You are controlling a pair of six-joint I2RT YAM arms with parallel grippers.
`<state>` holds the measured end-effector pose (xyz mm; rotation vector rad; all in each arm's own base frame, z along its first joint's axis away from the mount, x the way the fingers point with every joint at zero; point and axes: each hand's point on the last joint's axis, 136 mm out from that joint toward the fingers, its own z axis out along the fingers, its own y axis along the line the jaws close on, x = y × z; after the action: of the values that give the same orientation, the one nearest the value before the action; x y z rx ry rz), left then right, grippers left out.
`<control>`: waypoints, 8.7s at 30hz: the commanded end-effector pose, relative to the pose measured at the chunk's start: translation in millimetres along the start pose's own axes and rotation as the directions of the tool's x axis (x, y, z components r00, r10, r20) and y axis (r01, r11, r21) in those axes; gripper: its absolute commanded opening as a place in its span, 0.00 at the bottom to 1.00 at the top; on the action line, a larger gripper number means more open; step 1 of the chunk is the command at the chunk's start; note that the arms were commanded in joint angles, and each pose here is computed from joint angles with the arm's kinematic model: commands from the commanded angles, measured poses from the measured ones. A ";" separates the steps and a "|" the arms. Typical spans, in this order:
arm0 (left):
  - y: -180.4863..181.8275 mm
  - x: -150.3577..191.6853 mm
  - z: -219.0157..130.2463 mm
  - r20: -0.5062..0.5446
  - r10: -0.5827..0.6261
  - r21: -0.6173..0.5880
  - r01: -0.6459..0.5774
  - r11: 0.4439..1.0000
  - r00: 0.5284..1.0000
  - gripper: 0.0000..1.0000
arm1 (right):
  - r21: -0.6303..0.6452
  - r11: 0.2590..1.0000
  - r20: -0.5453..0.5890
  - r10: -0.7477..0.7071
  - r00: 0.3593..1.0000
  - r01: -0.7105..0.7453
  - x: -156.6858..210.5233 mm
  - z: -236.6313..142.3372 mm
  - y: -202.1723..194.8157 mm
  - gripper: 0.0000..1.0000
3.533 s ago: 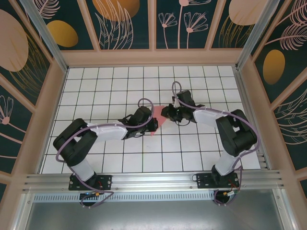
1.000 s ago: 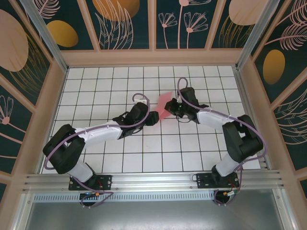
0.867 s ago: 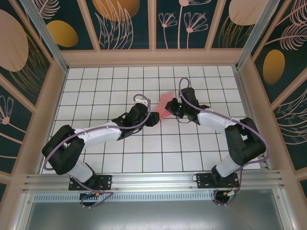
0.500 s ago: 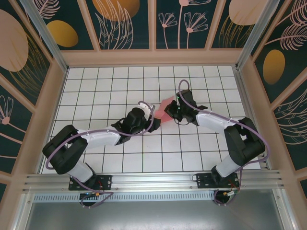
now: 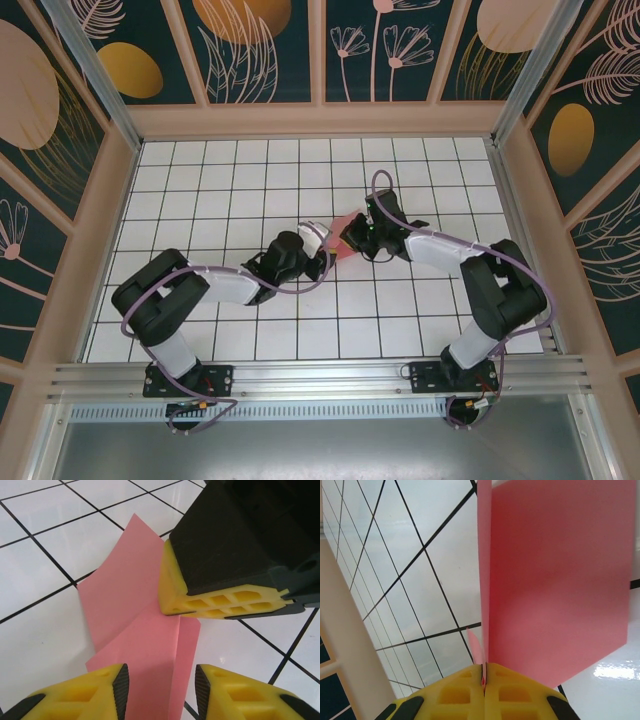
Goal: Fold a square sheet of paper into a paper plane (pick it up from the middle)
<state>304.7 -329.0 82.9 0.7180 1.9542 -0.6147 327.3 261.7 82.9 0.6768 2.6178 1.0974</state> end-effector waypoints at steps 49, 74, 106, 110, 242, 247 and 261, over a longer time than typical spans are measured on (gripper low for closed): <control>-28.6 38.1 25.5 -0.191 -0.361 0.121 0.386 0.914 0.913 0.01 | -0.105 0.952 -0.002 -0.290 0.957 0.288 2.1 -25.9 -29.2 0.43; -37.5 49.0 27.8 -0.248 -0.494 0.132 0.535 0.834 0.833 0.10 | -0.061 0.961 -0.092 -0.276 0.957 0.271 5.3 7.6 -53.7 0.44; -14.2 24.7 9.7 -0.212 -0.601 0.055 0.623 0.780 0.771 0.34 | 0.309 0.905 -0.179 -0.248 0.952 0.293 9.9 27.3 -128.9 0.50; -14.1 27.5 11.2 -0.220 -0.602 0.052 0.626 0.778 0.767 0.34 | 0.308 0.906 -0.183 -0.244 0.952 0.291 10.4 27.9 -128.2 0.51; 14.4 73.9 44.3 -0.308 -0.657 -0.162 0.643 0.749 0.688 0.00 | 0.509 0.826 -0.234 -0.139 0.962 0.243 13.1 39.1 -171.7 0.44; 14.0 90.6 39.8 -0.354 -0.649 -0.190 0.627 0.755 0.674 0.00 | 0.337 0.897 -0.172 -0.241 0.955 0.287 -4.7 23.5 -96.1 0.44; 18.2 104.3 36.8 -0.390 -0.627 -0.232 0.587 0.775 0.674 0.00 | -0.004 0.903 -0.087 -0.428 0.900 0.429 -14.0 0.6 -13.3 0.13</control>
<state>314.4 -341.8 16.1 0.1196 2.5098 -0.9658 344.5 239.6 90.0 0.1145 2.6361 0.9226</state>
